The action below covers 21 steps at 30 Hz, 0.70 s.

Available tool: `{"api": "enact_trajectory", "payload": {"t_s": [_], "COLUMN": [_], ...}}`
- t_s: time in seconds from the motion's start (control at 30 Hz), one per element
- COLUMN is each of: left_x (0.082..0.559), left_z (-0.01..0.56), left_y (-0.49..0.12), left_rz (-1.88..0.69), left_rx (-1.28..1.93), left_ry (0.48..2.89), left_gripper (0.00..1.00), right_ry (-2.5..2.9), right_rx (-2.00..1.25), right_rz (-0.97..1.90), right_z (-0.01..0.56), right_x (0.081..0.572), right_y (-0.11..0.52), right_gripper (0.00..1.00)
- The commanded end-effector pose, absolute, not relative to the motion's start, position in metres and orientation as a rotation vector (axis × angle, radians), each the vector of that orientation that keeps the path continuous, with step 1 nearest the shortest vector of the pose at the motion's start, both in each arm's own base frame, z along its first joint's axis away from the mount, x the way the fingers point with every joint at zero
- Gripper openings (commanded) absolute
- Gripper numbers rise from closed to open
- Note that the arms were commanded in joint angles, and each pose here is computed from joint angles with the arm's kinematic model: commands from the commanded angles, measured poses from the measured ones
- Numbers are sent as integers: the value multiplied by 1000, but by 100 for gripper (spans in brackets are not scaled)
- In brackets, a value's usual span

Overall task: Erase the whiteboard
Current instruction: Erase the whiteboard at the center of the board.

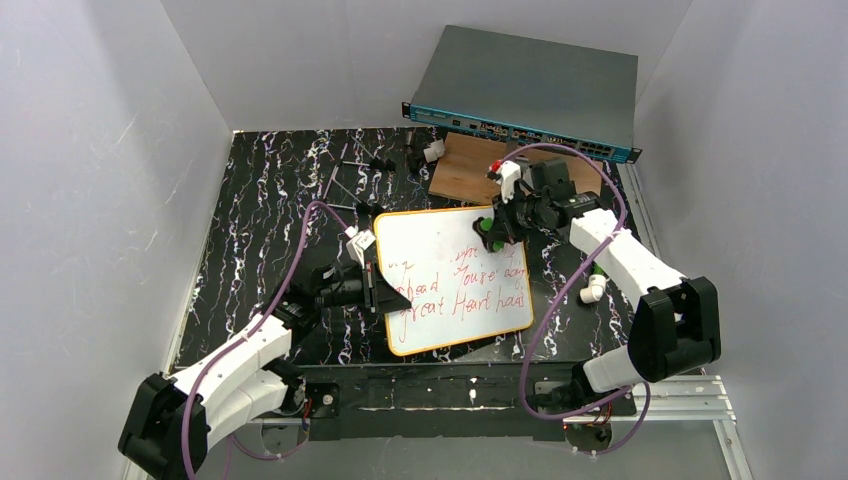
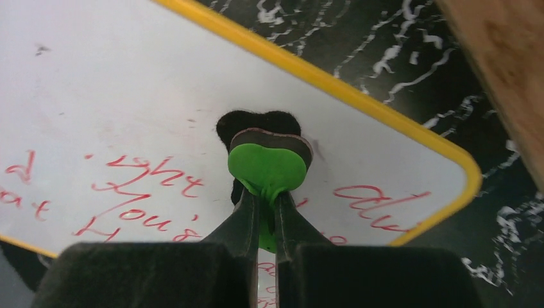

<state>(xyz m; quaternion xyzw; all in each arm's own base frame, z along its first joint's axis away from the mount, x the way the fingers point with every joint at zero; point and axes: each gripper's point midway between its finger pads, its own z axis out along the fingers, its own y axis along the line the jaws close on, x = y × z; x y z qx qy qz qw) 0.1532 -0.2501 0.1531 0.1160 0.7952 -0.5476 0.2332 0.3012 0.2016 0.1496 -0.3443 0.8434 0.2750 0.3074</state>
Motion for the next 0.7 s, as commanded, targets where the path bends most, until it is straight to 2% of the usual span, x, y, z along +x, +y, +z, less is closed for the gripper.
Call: {"api": "enact_trajectory", "payload": {"t_s": [0.0, 0.1, 0.2, 0.3, 0.5, 0.67], "left_x": [142, 143, 143, 142, 140, 139], "left_z": [228, 229, 232, 234, 232, 229], "left_y": [-266, -267, -267, -266, -265, -263], "left_rz": [-1597, -1599, -1597, -1589, -1583, -1572], "left_rx": [681, 682, 689, 687, 691, 698], "left_ry": [1786, 1787, 1785, 1773, 1767, 1774], "left_gripper": [0, 0, 0, 0, 0, 0], "right_ry": [2192, 2199, 2157, 2022, 1923, 1962], "right_rx": [-751, -765, -970, -1268, -1518, -1488], "right_rz": [415, 429, 666, 800, 887, 738], "right_z": [165, 167, 180, 198, 228, 212], "right_x": [356, 358, 331, 279, 221, 231], "right_y": [171, 175, 221, 298, 394, 383], "right_gripper": [1, 1, 1, 1, 1, 1]}}
